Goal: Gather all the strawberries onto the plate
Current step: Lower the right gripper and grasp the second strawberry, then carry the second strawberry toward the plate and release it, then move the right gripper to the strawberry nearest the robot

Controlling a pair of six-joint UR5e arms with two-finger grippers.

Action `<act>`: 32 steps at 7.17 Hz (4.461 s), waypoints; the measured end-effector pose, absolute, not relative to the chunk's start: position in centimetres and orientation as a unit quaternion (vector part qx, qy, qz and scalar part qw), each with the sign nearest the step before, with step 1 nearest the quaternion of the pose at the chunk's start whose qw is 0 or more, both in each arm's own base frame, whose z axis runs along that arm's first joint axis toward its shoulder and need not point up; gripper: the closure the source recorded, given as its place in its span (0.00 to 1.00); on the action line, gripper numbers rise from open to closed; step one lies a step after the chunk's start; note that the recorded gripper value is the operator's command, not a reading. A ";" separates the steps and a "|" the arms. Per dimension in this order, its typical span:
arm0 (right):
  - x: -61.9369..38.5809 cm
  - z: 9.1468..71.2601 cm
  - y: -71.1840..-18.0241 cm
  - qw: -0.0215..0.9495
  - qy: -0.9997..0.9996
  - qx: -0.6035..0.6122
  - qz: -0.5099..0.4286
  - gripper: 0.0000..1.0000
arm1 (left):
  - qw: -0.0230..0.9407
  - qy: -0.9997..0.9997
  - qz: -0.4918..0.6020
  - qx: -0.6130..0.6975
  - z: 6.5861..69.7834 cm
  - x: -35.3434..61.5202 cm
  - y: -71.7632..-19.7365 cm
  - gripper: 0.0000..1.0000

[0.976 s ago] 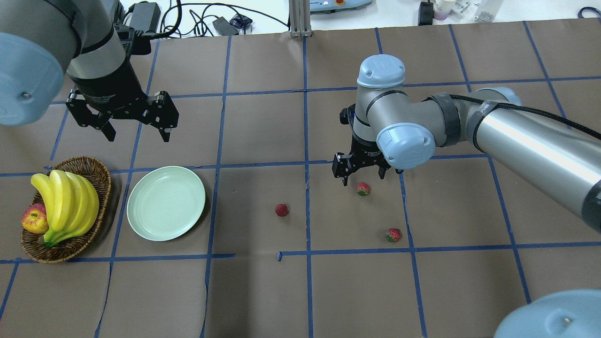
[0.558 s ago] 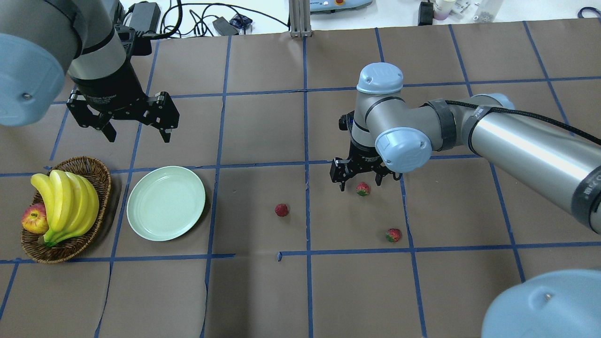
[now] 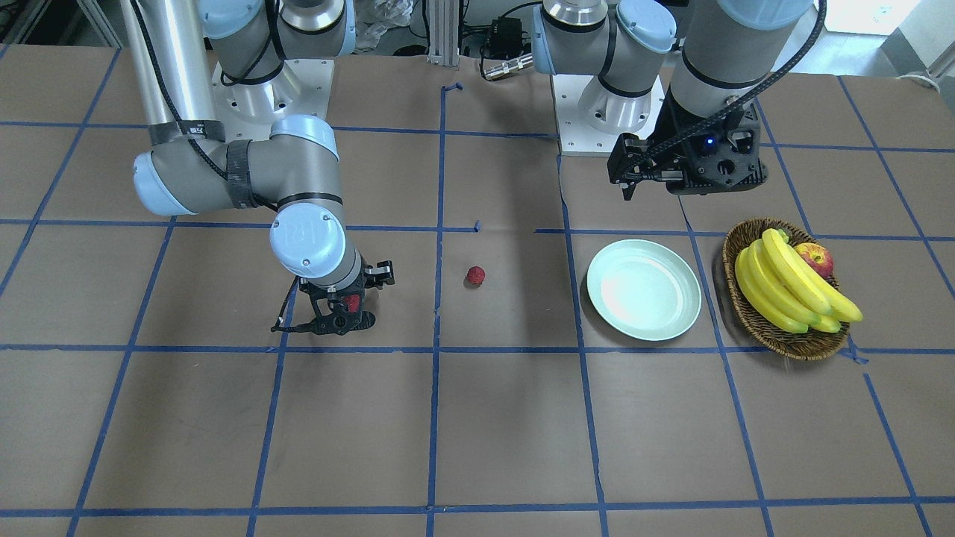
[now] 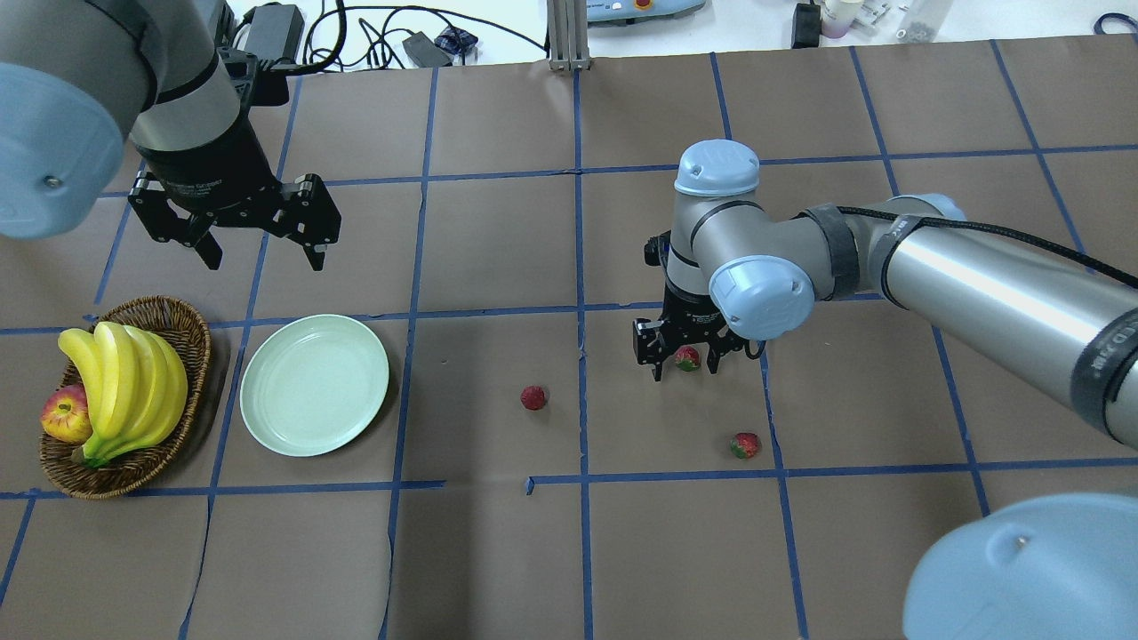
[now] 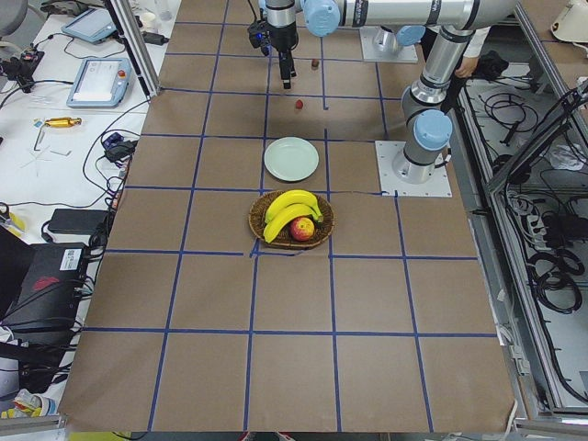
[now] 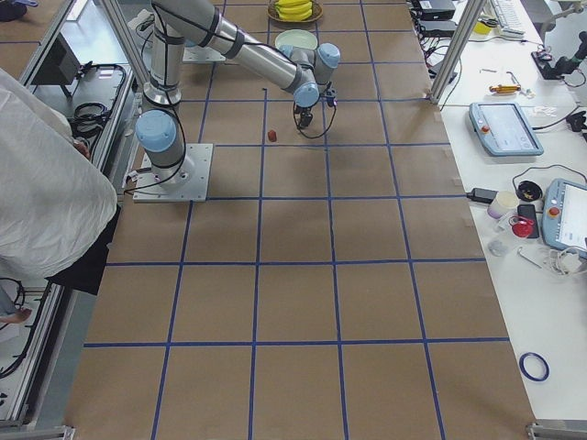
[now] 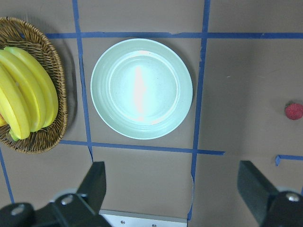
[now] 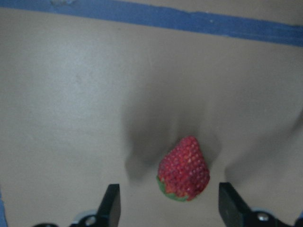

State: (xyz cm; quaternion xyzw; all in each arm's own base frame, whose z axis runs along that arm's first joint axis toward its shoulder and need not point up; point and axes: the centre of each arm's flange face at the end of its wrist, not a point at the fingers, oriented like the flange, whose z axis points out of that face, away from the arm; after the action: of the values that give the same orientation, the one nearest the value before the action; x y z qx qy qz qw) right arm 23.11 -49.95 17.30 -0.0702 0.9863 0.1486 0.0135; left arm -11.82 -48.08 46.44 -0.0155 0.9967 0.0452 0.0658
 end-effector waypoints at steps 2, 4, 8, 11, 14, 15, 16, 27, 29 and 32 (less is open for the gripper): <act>22.7 17.4 -50.2 -0.005 0.987 -0.076 0.143 1.00 | 0.066 0.997 0.046 -0.015 46.4 -11.8 -48.1 0.00; 22.7 17.7 -50.4 -0.010 0.987 -0.076 0.138 1.00 | 0.066 0.997 0.046 -0.015 46.4 -11.8 -48.1 0.00; 25.8 23.3 -53.1 0.003 0.995 -0.072 0.075 1.00 | 0.065 0.997 0.045 -0.014 46.5 -11.9 -48.0 0.00; 34.3 22.2 -52.5 0.034 0.994 -0.085 0.062 1.00 | 0.066 0.997 0.043 -0.014 46.7 -12.0 -47.9 0.00; 39.2 20.4 -52.1 0.036 0.993 -0.093 0.063 0.83 | 0.066 0.997 0.042 -0.013 46.8 -12.0 -47.9 0.00; 39.6 20.1 -51.8 0.039 0.992 -0.095 0.067 0.37 | 0.065 0.997 0.042 -0.013 46.8 -12.0 -47.9 0.00; 39.9 19.8 -51.6 0.046 0.992 -0.095 0.074 0.33 | 0.065 0.997 0.042 -0.013 46.8 -12.0 -47.9 0.00; 27.8 27.4 -50.5 -0.081 0.982 0.040 0.164 0.00 | 0.071 0.996 0.044 -0.013 46.6 -11.9 -47.9 0.00; 23.2 24.6 -49.2 -0.117 0.951 0.200 0.205 0.00 | 0.068 0.996 0.047 -0.013 46.3 -12.0 -47.9 0.00; 18.0 20.8 -46.3 -0.096 0.921 0.344 0.152 0.00 | 0.066 0.996 0.058 -0.012 45.3 -12.1 -47.7 0.00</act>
State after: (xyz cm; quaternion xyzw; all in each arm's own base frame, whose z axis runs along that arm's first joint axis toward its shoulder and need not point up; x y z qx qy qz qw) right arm 18.04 -46.34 20.75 0.3445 0.9215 0.1515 -0.0963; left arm -12.09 -47.68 45.27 -0.0119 0.9961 0.0580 0.0656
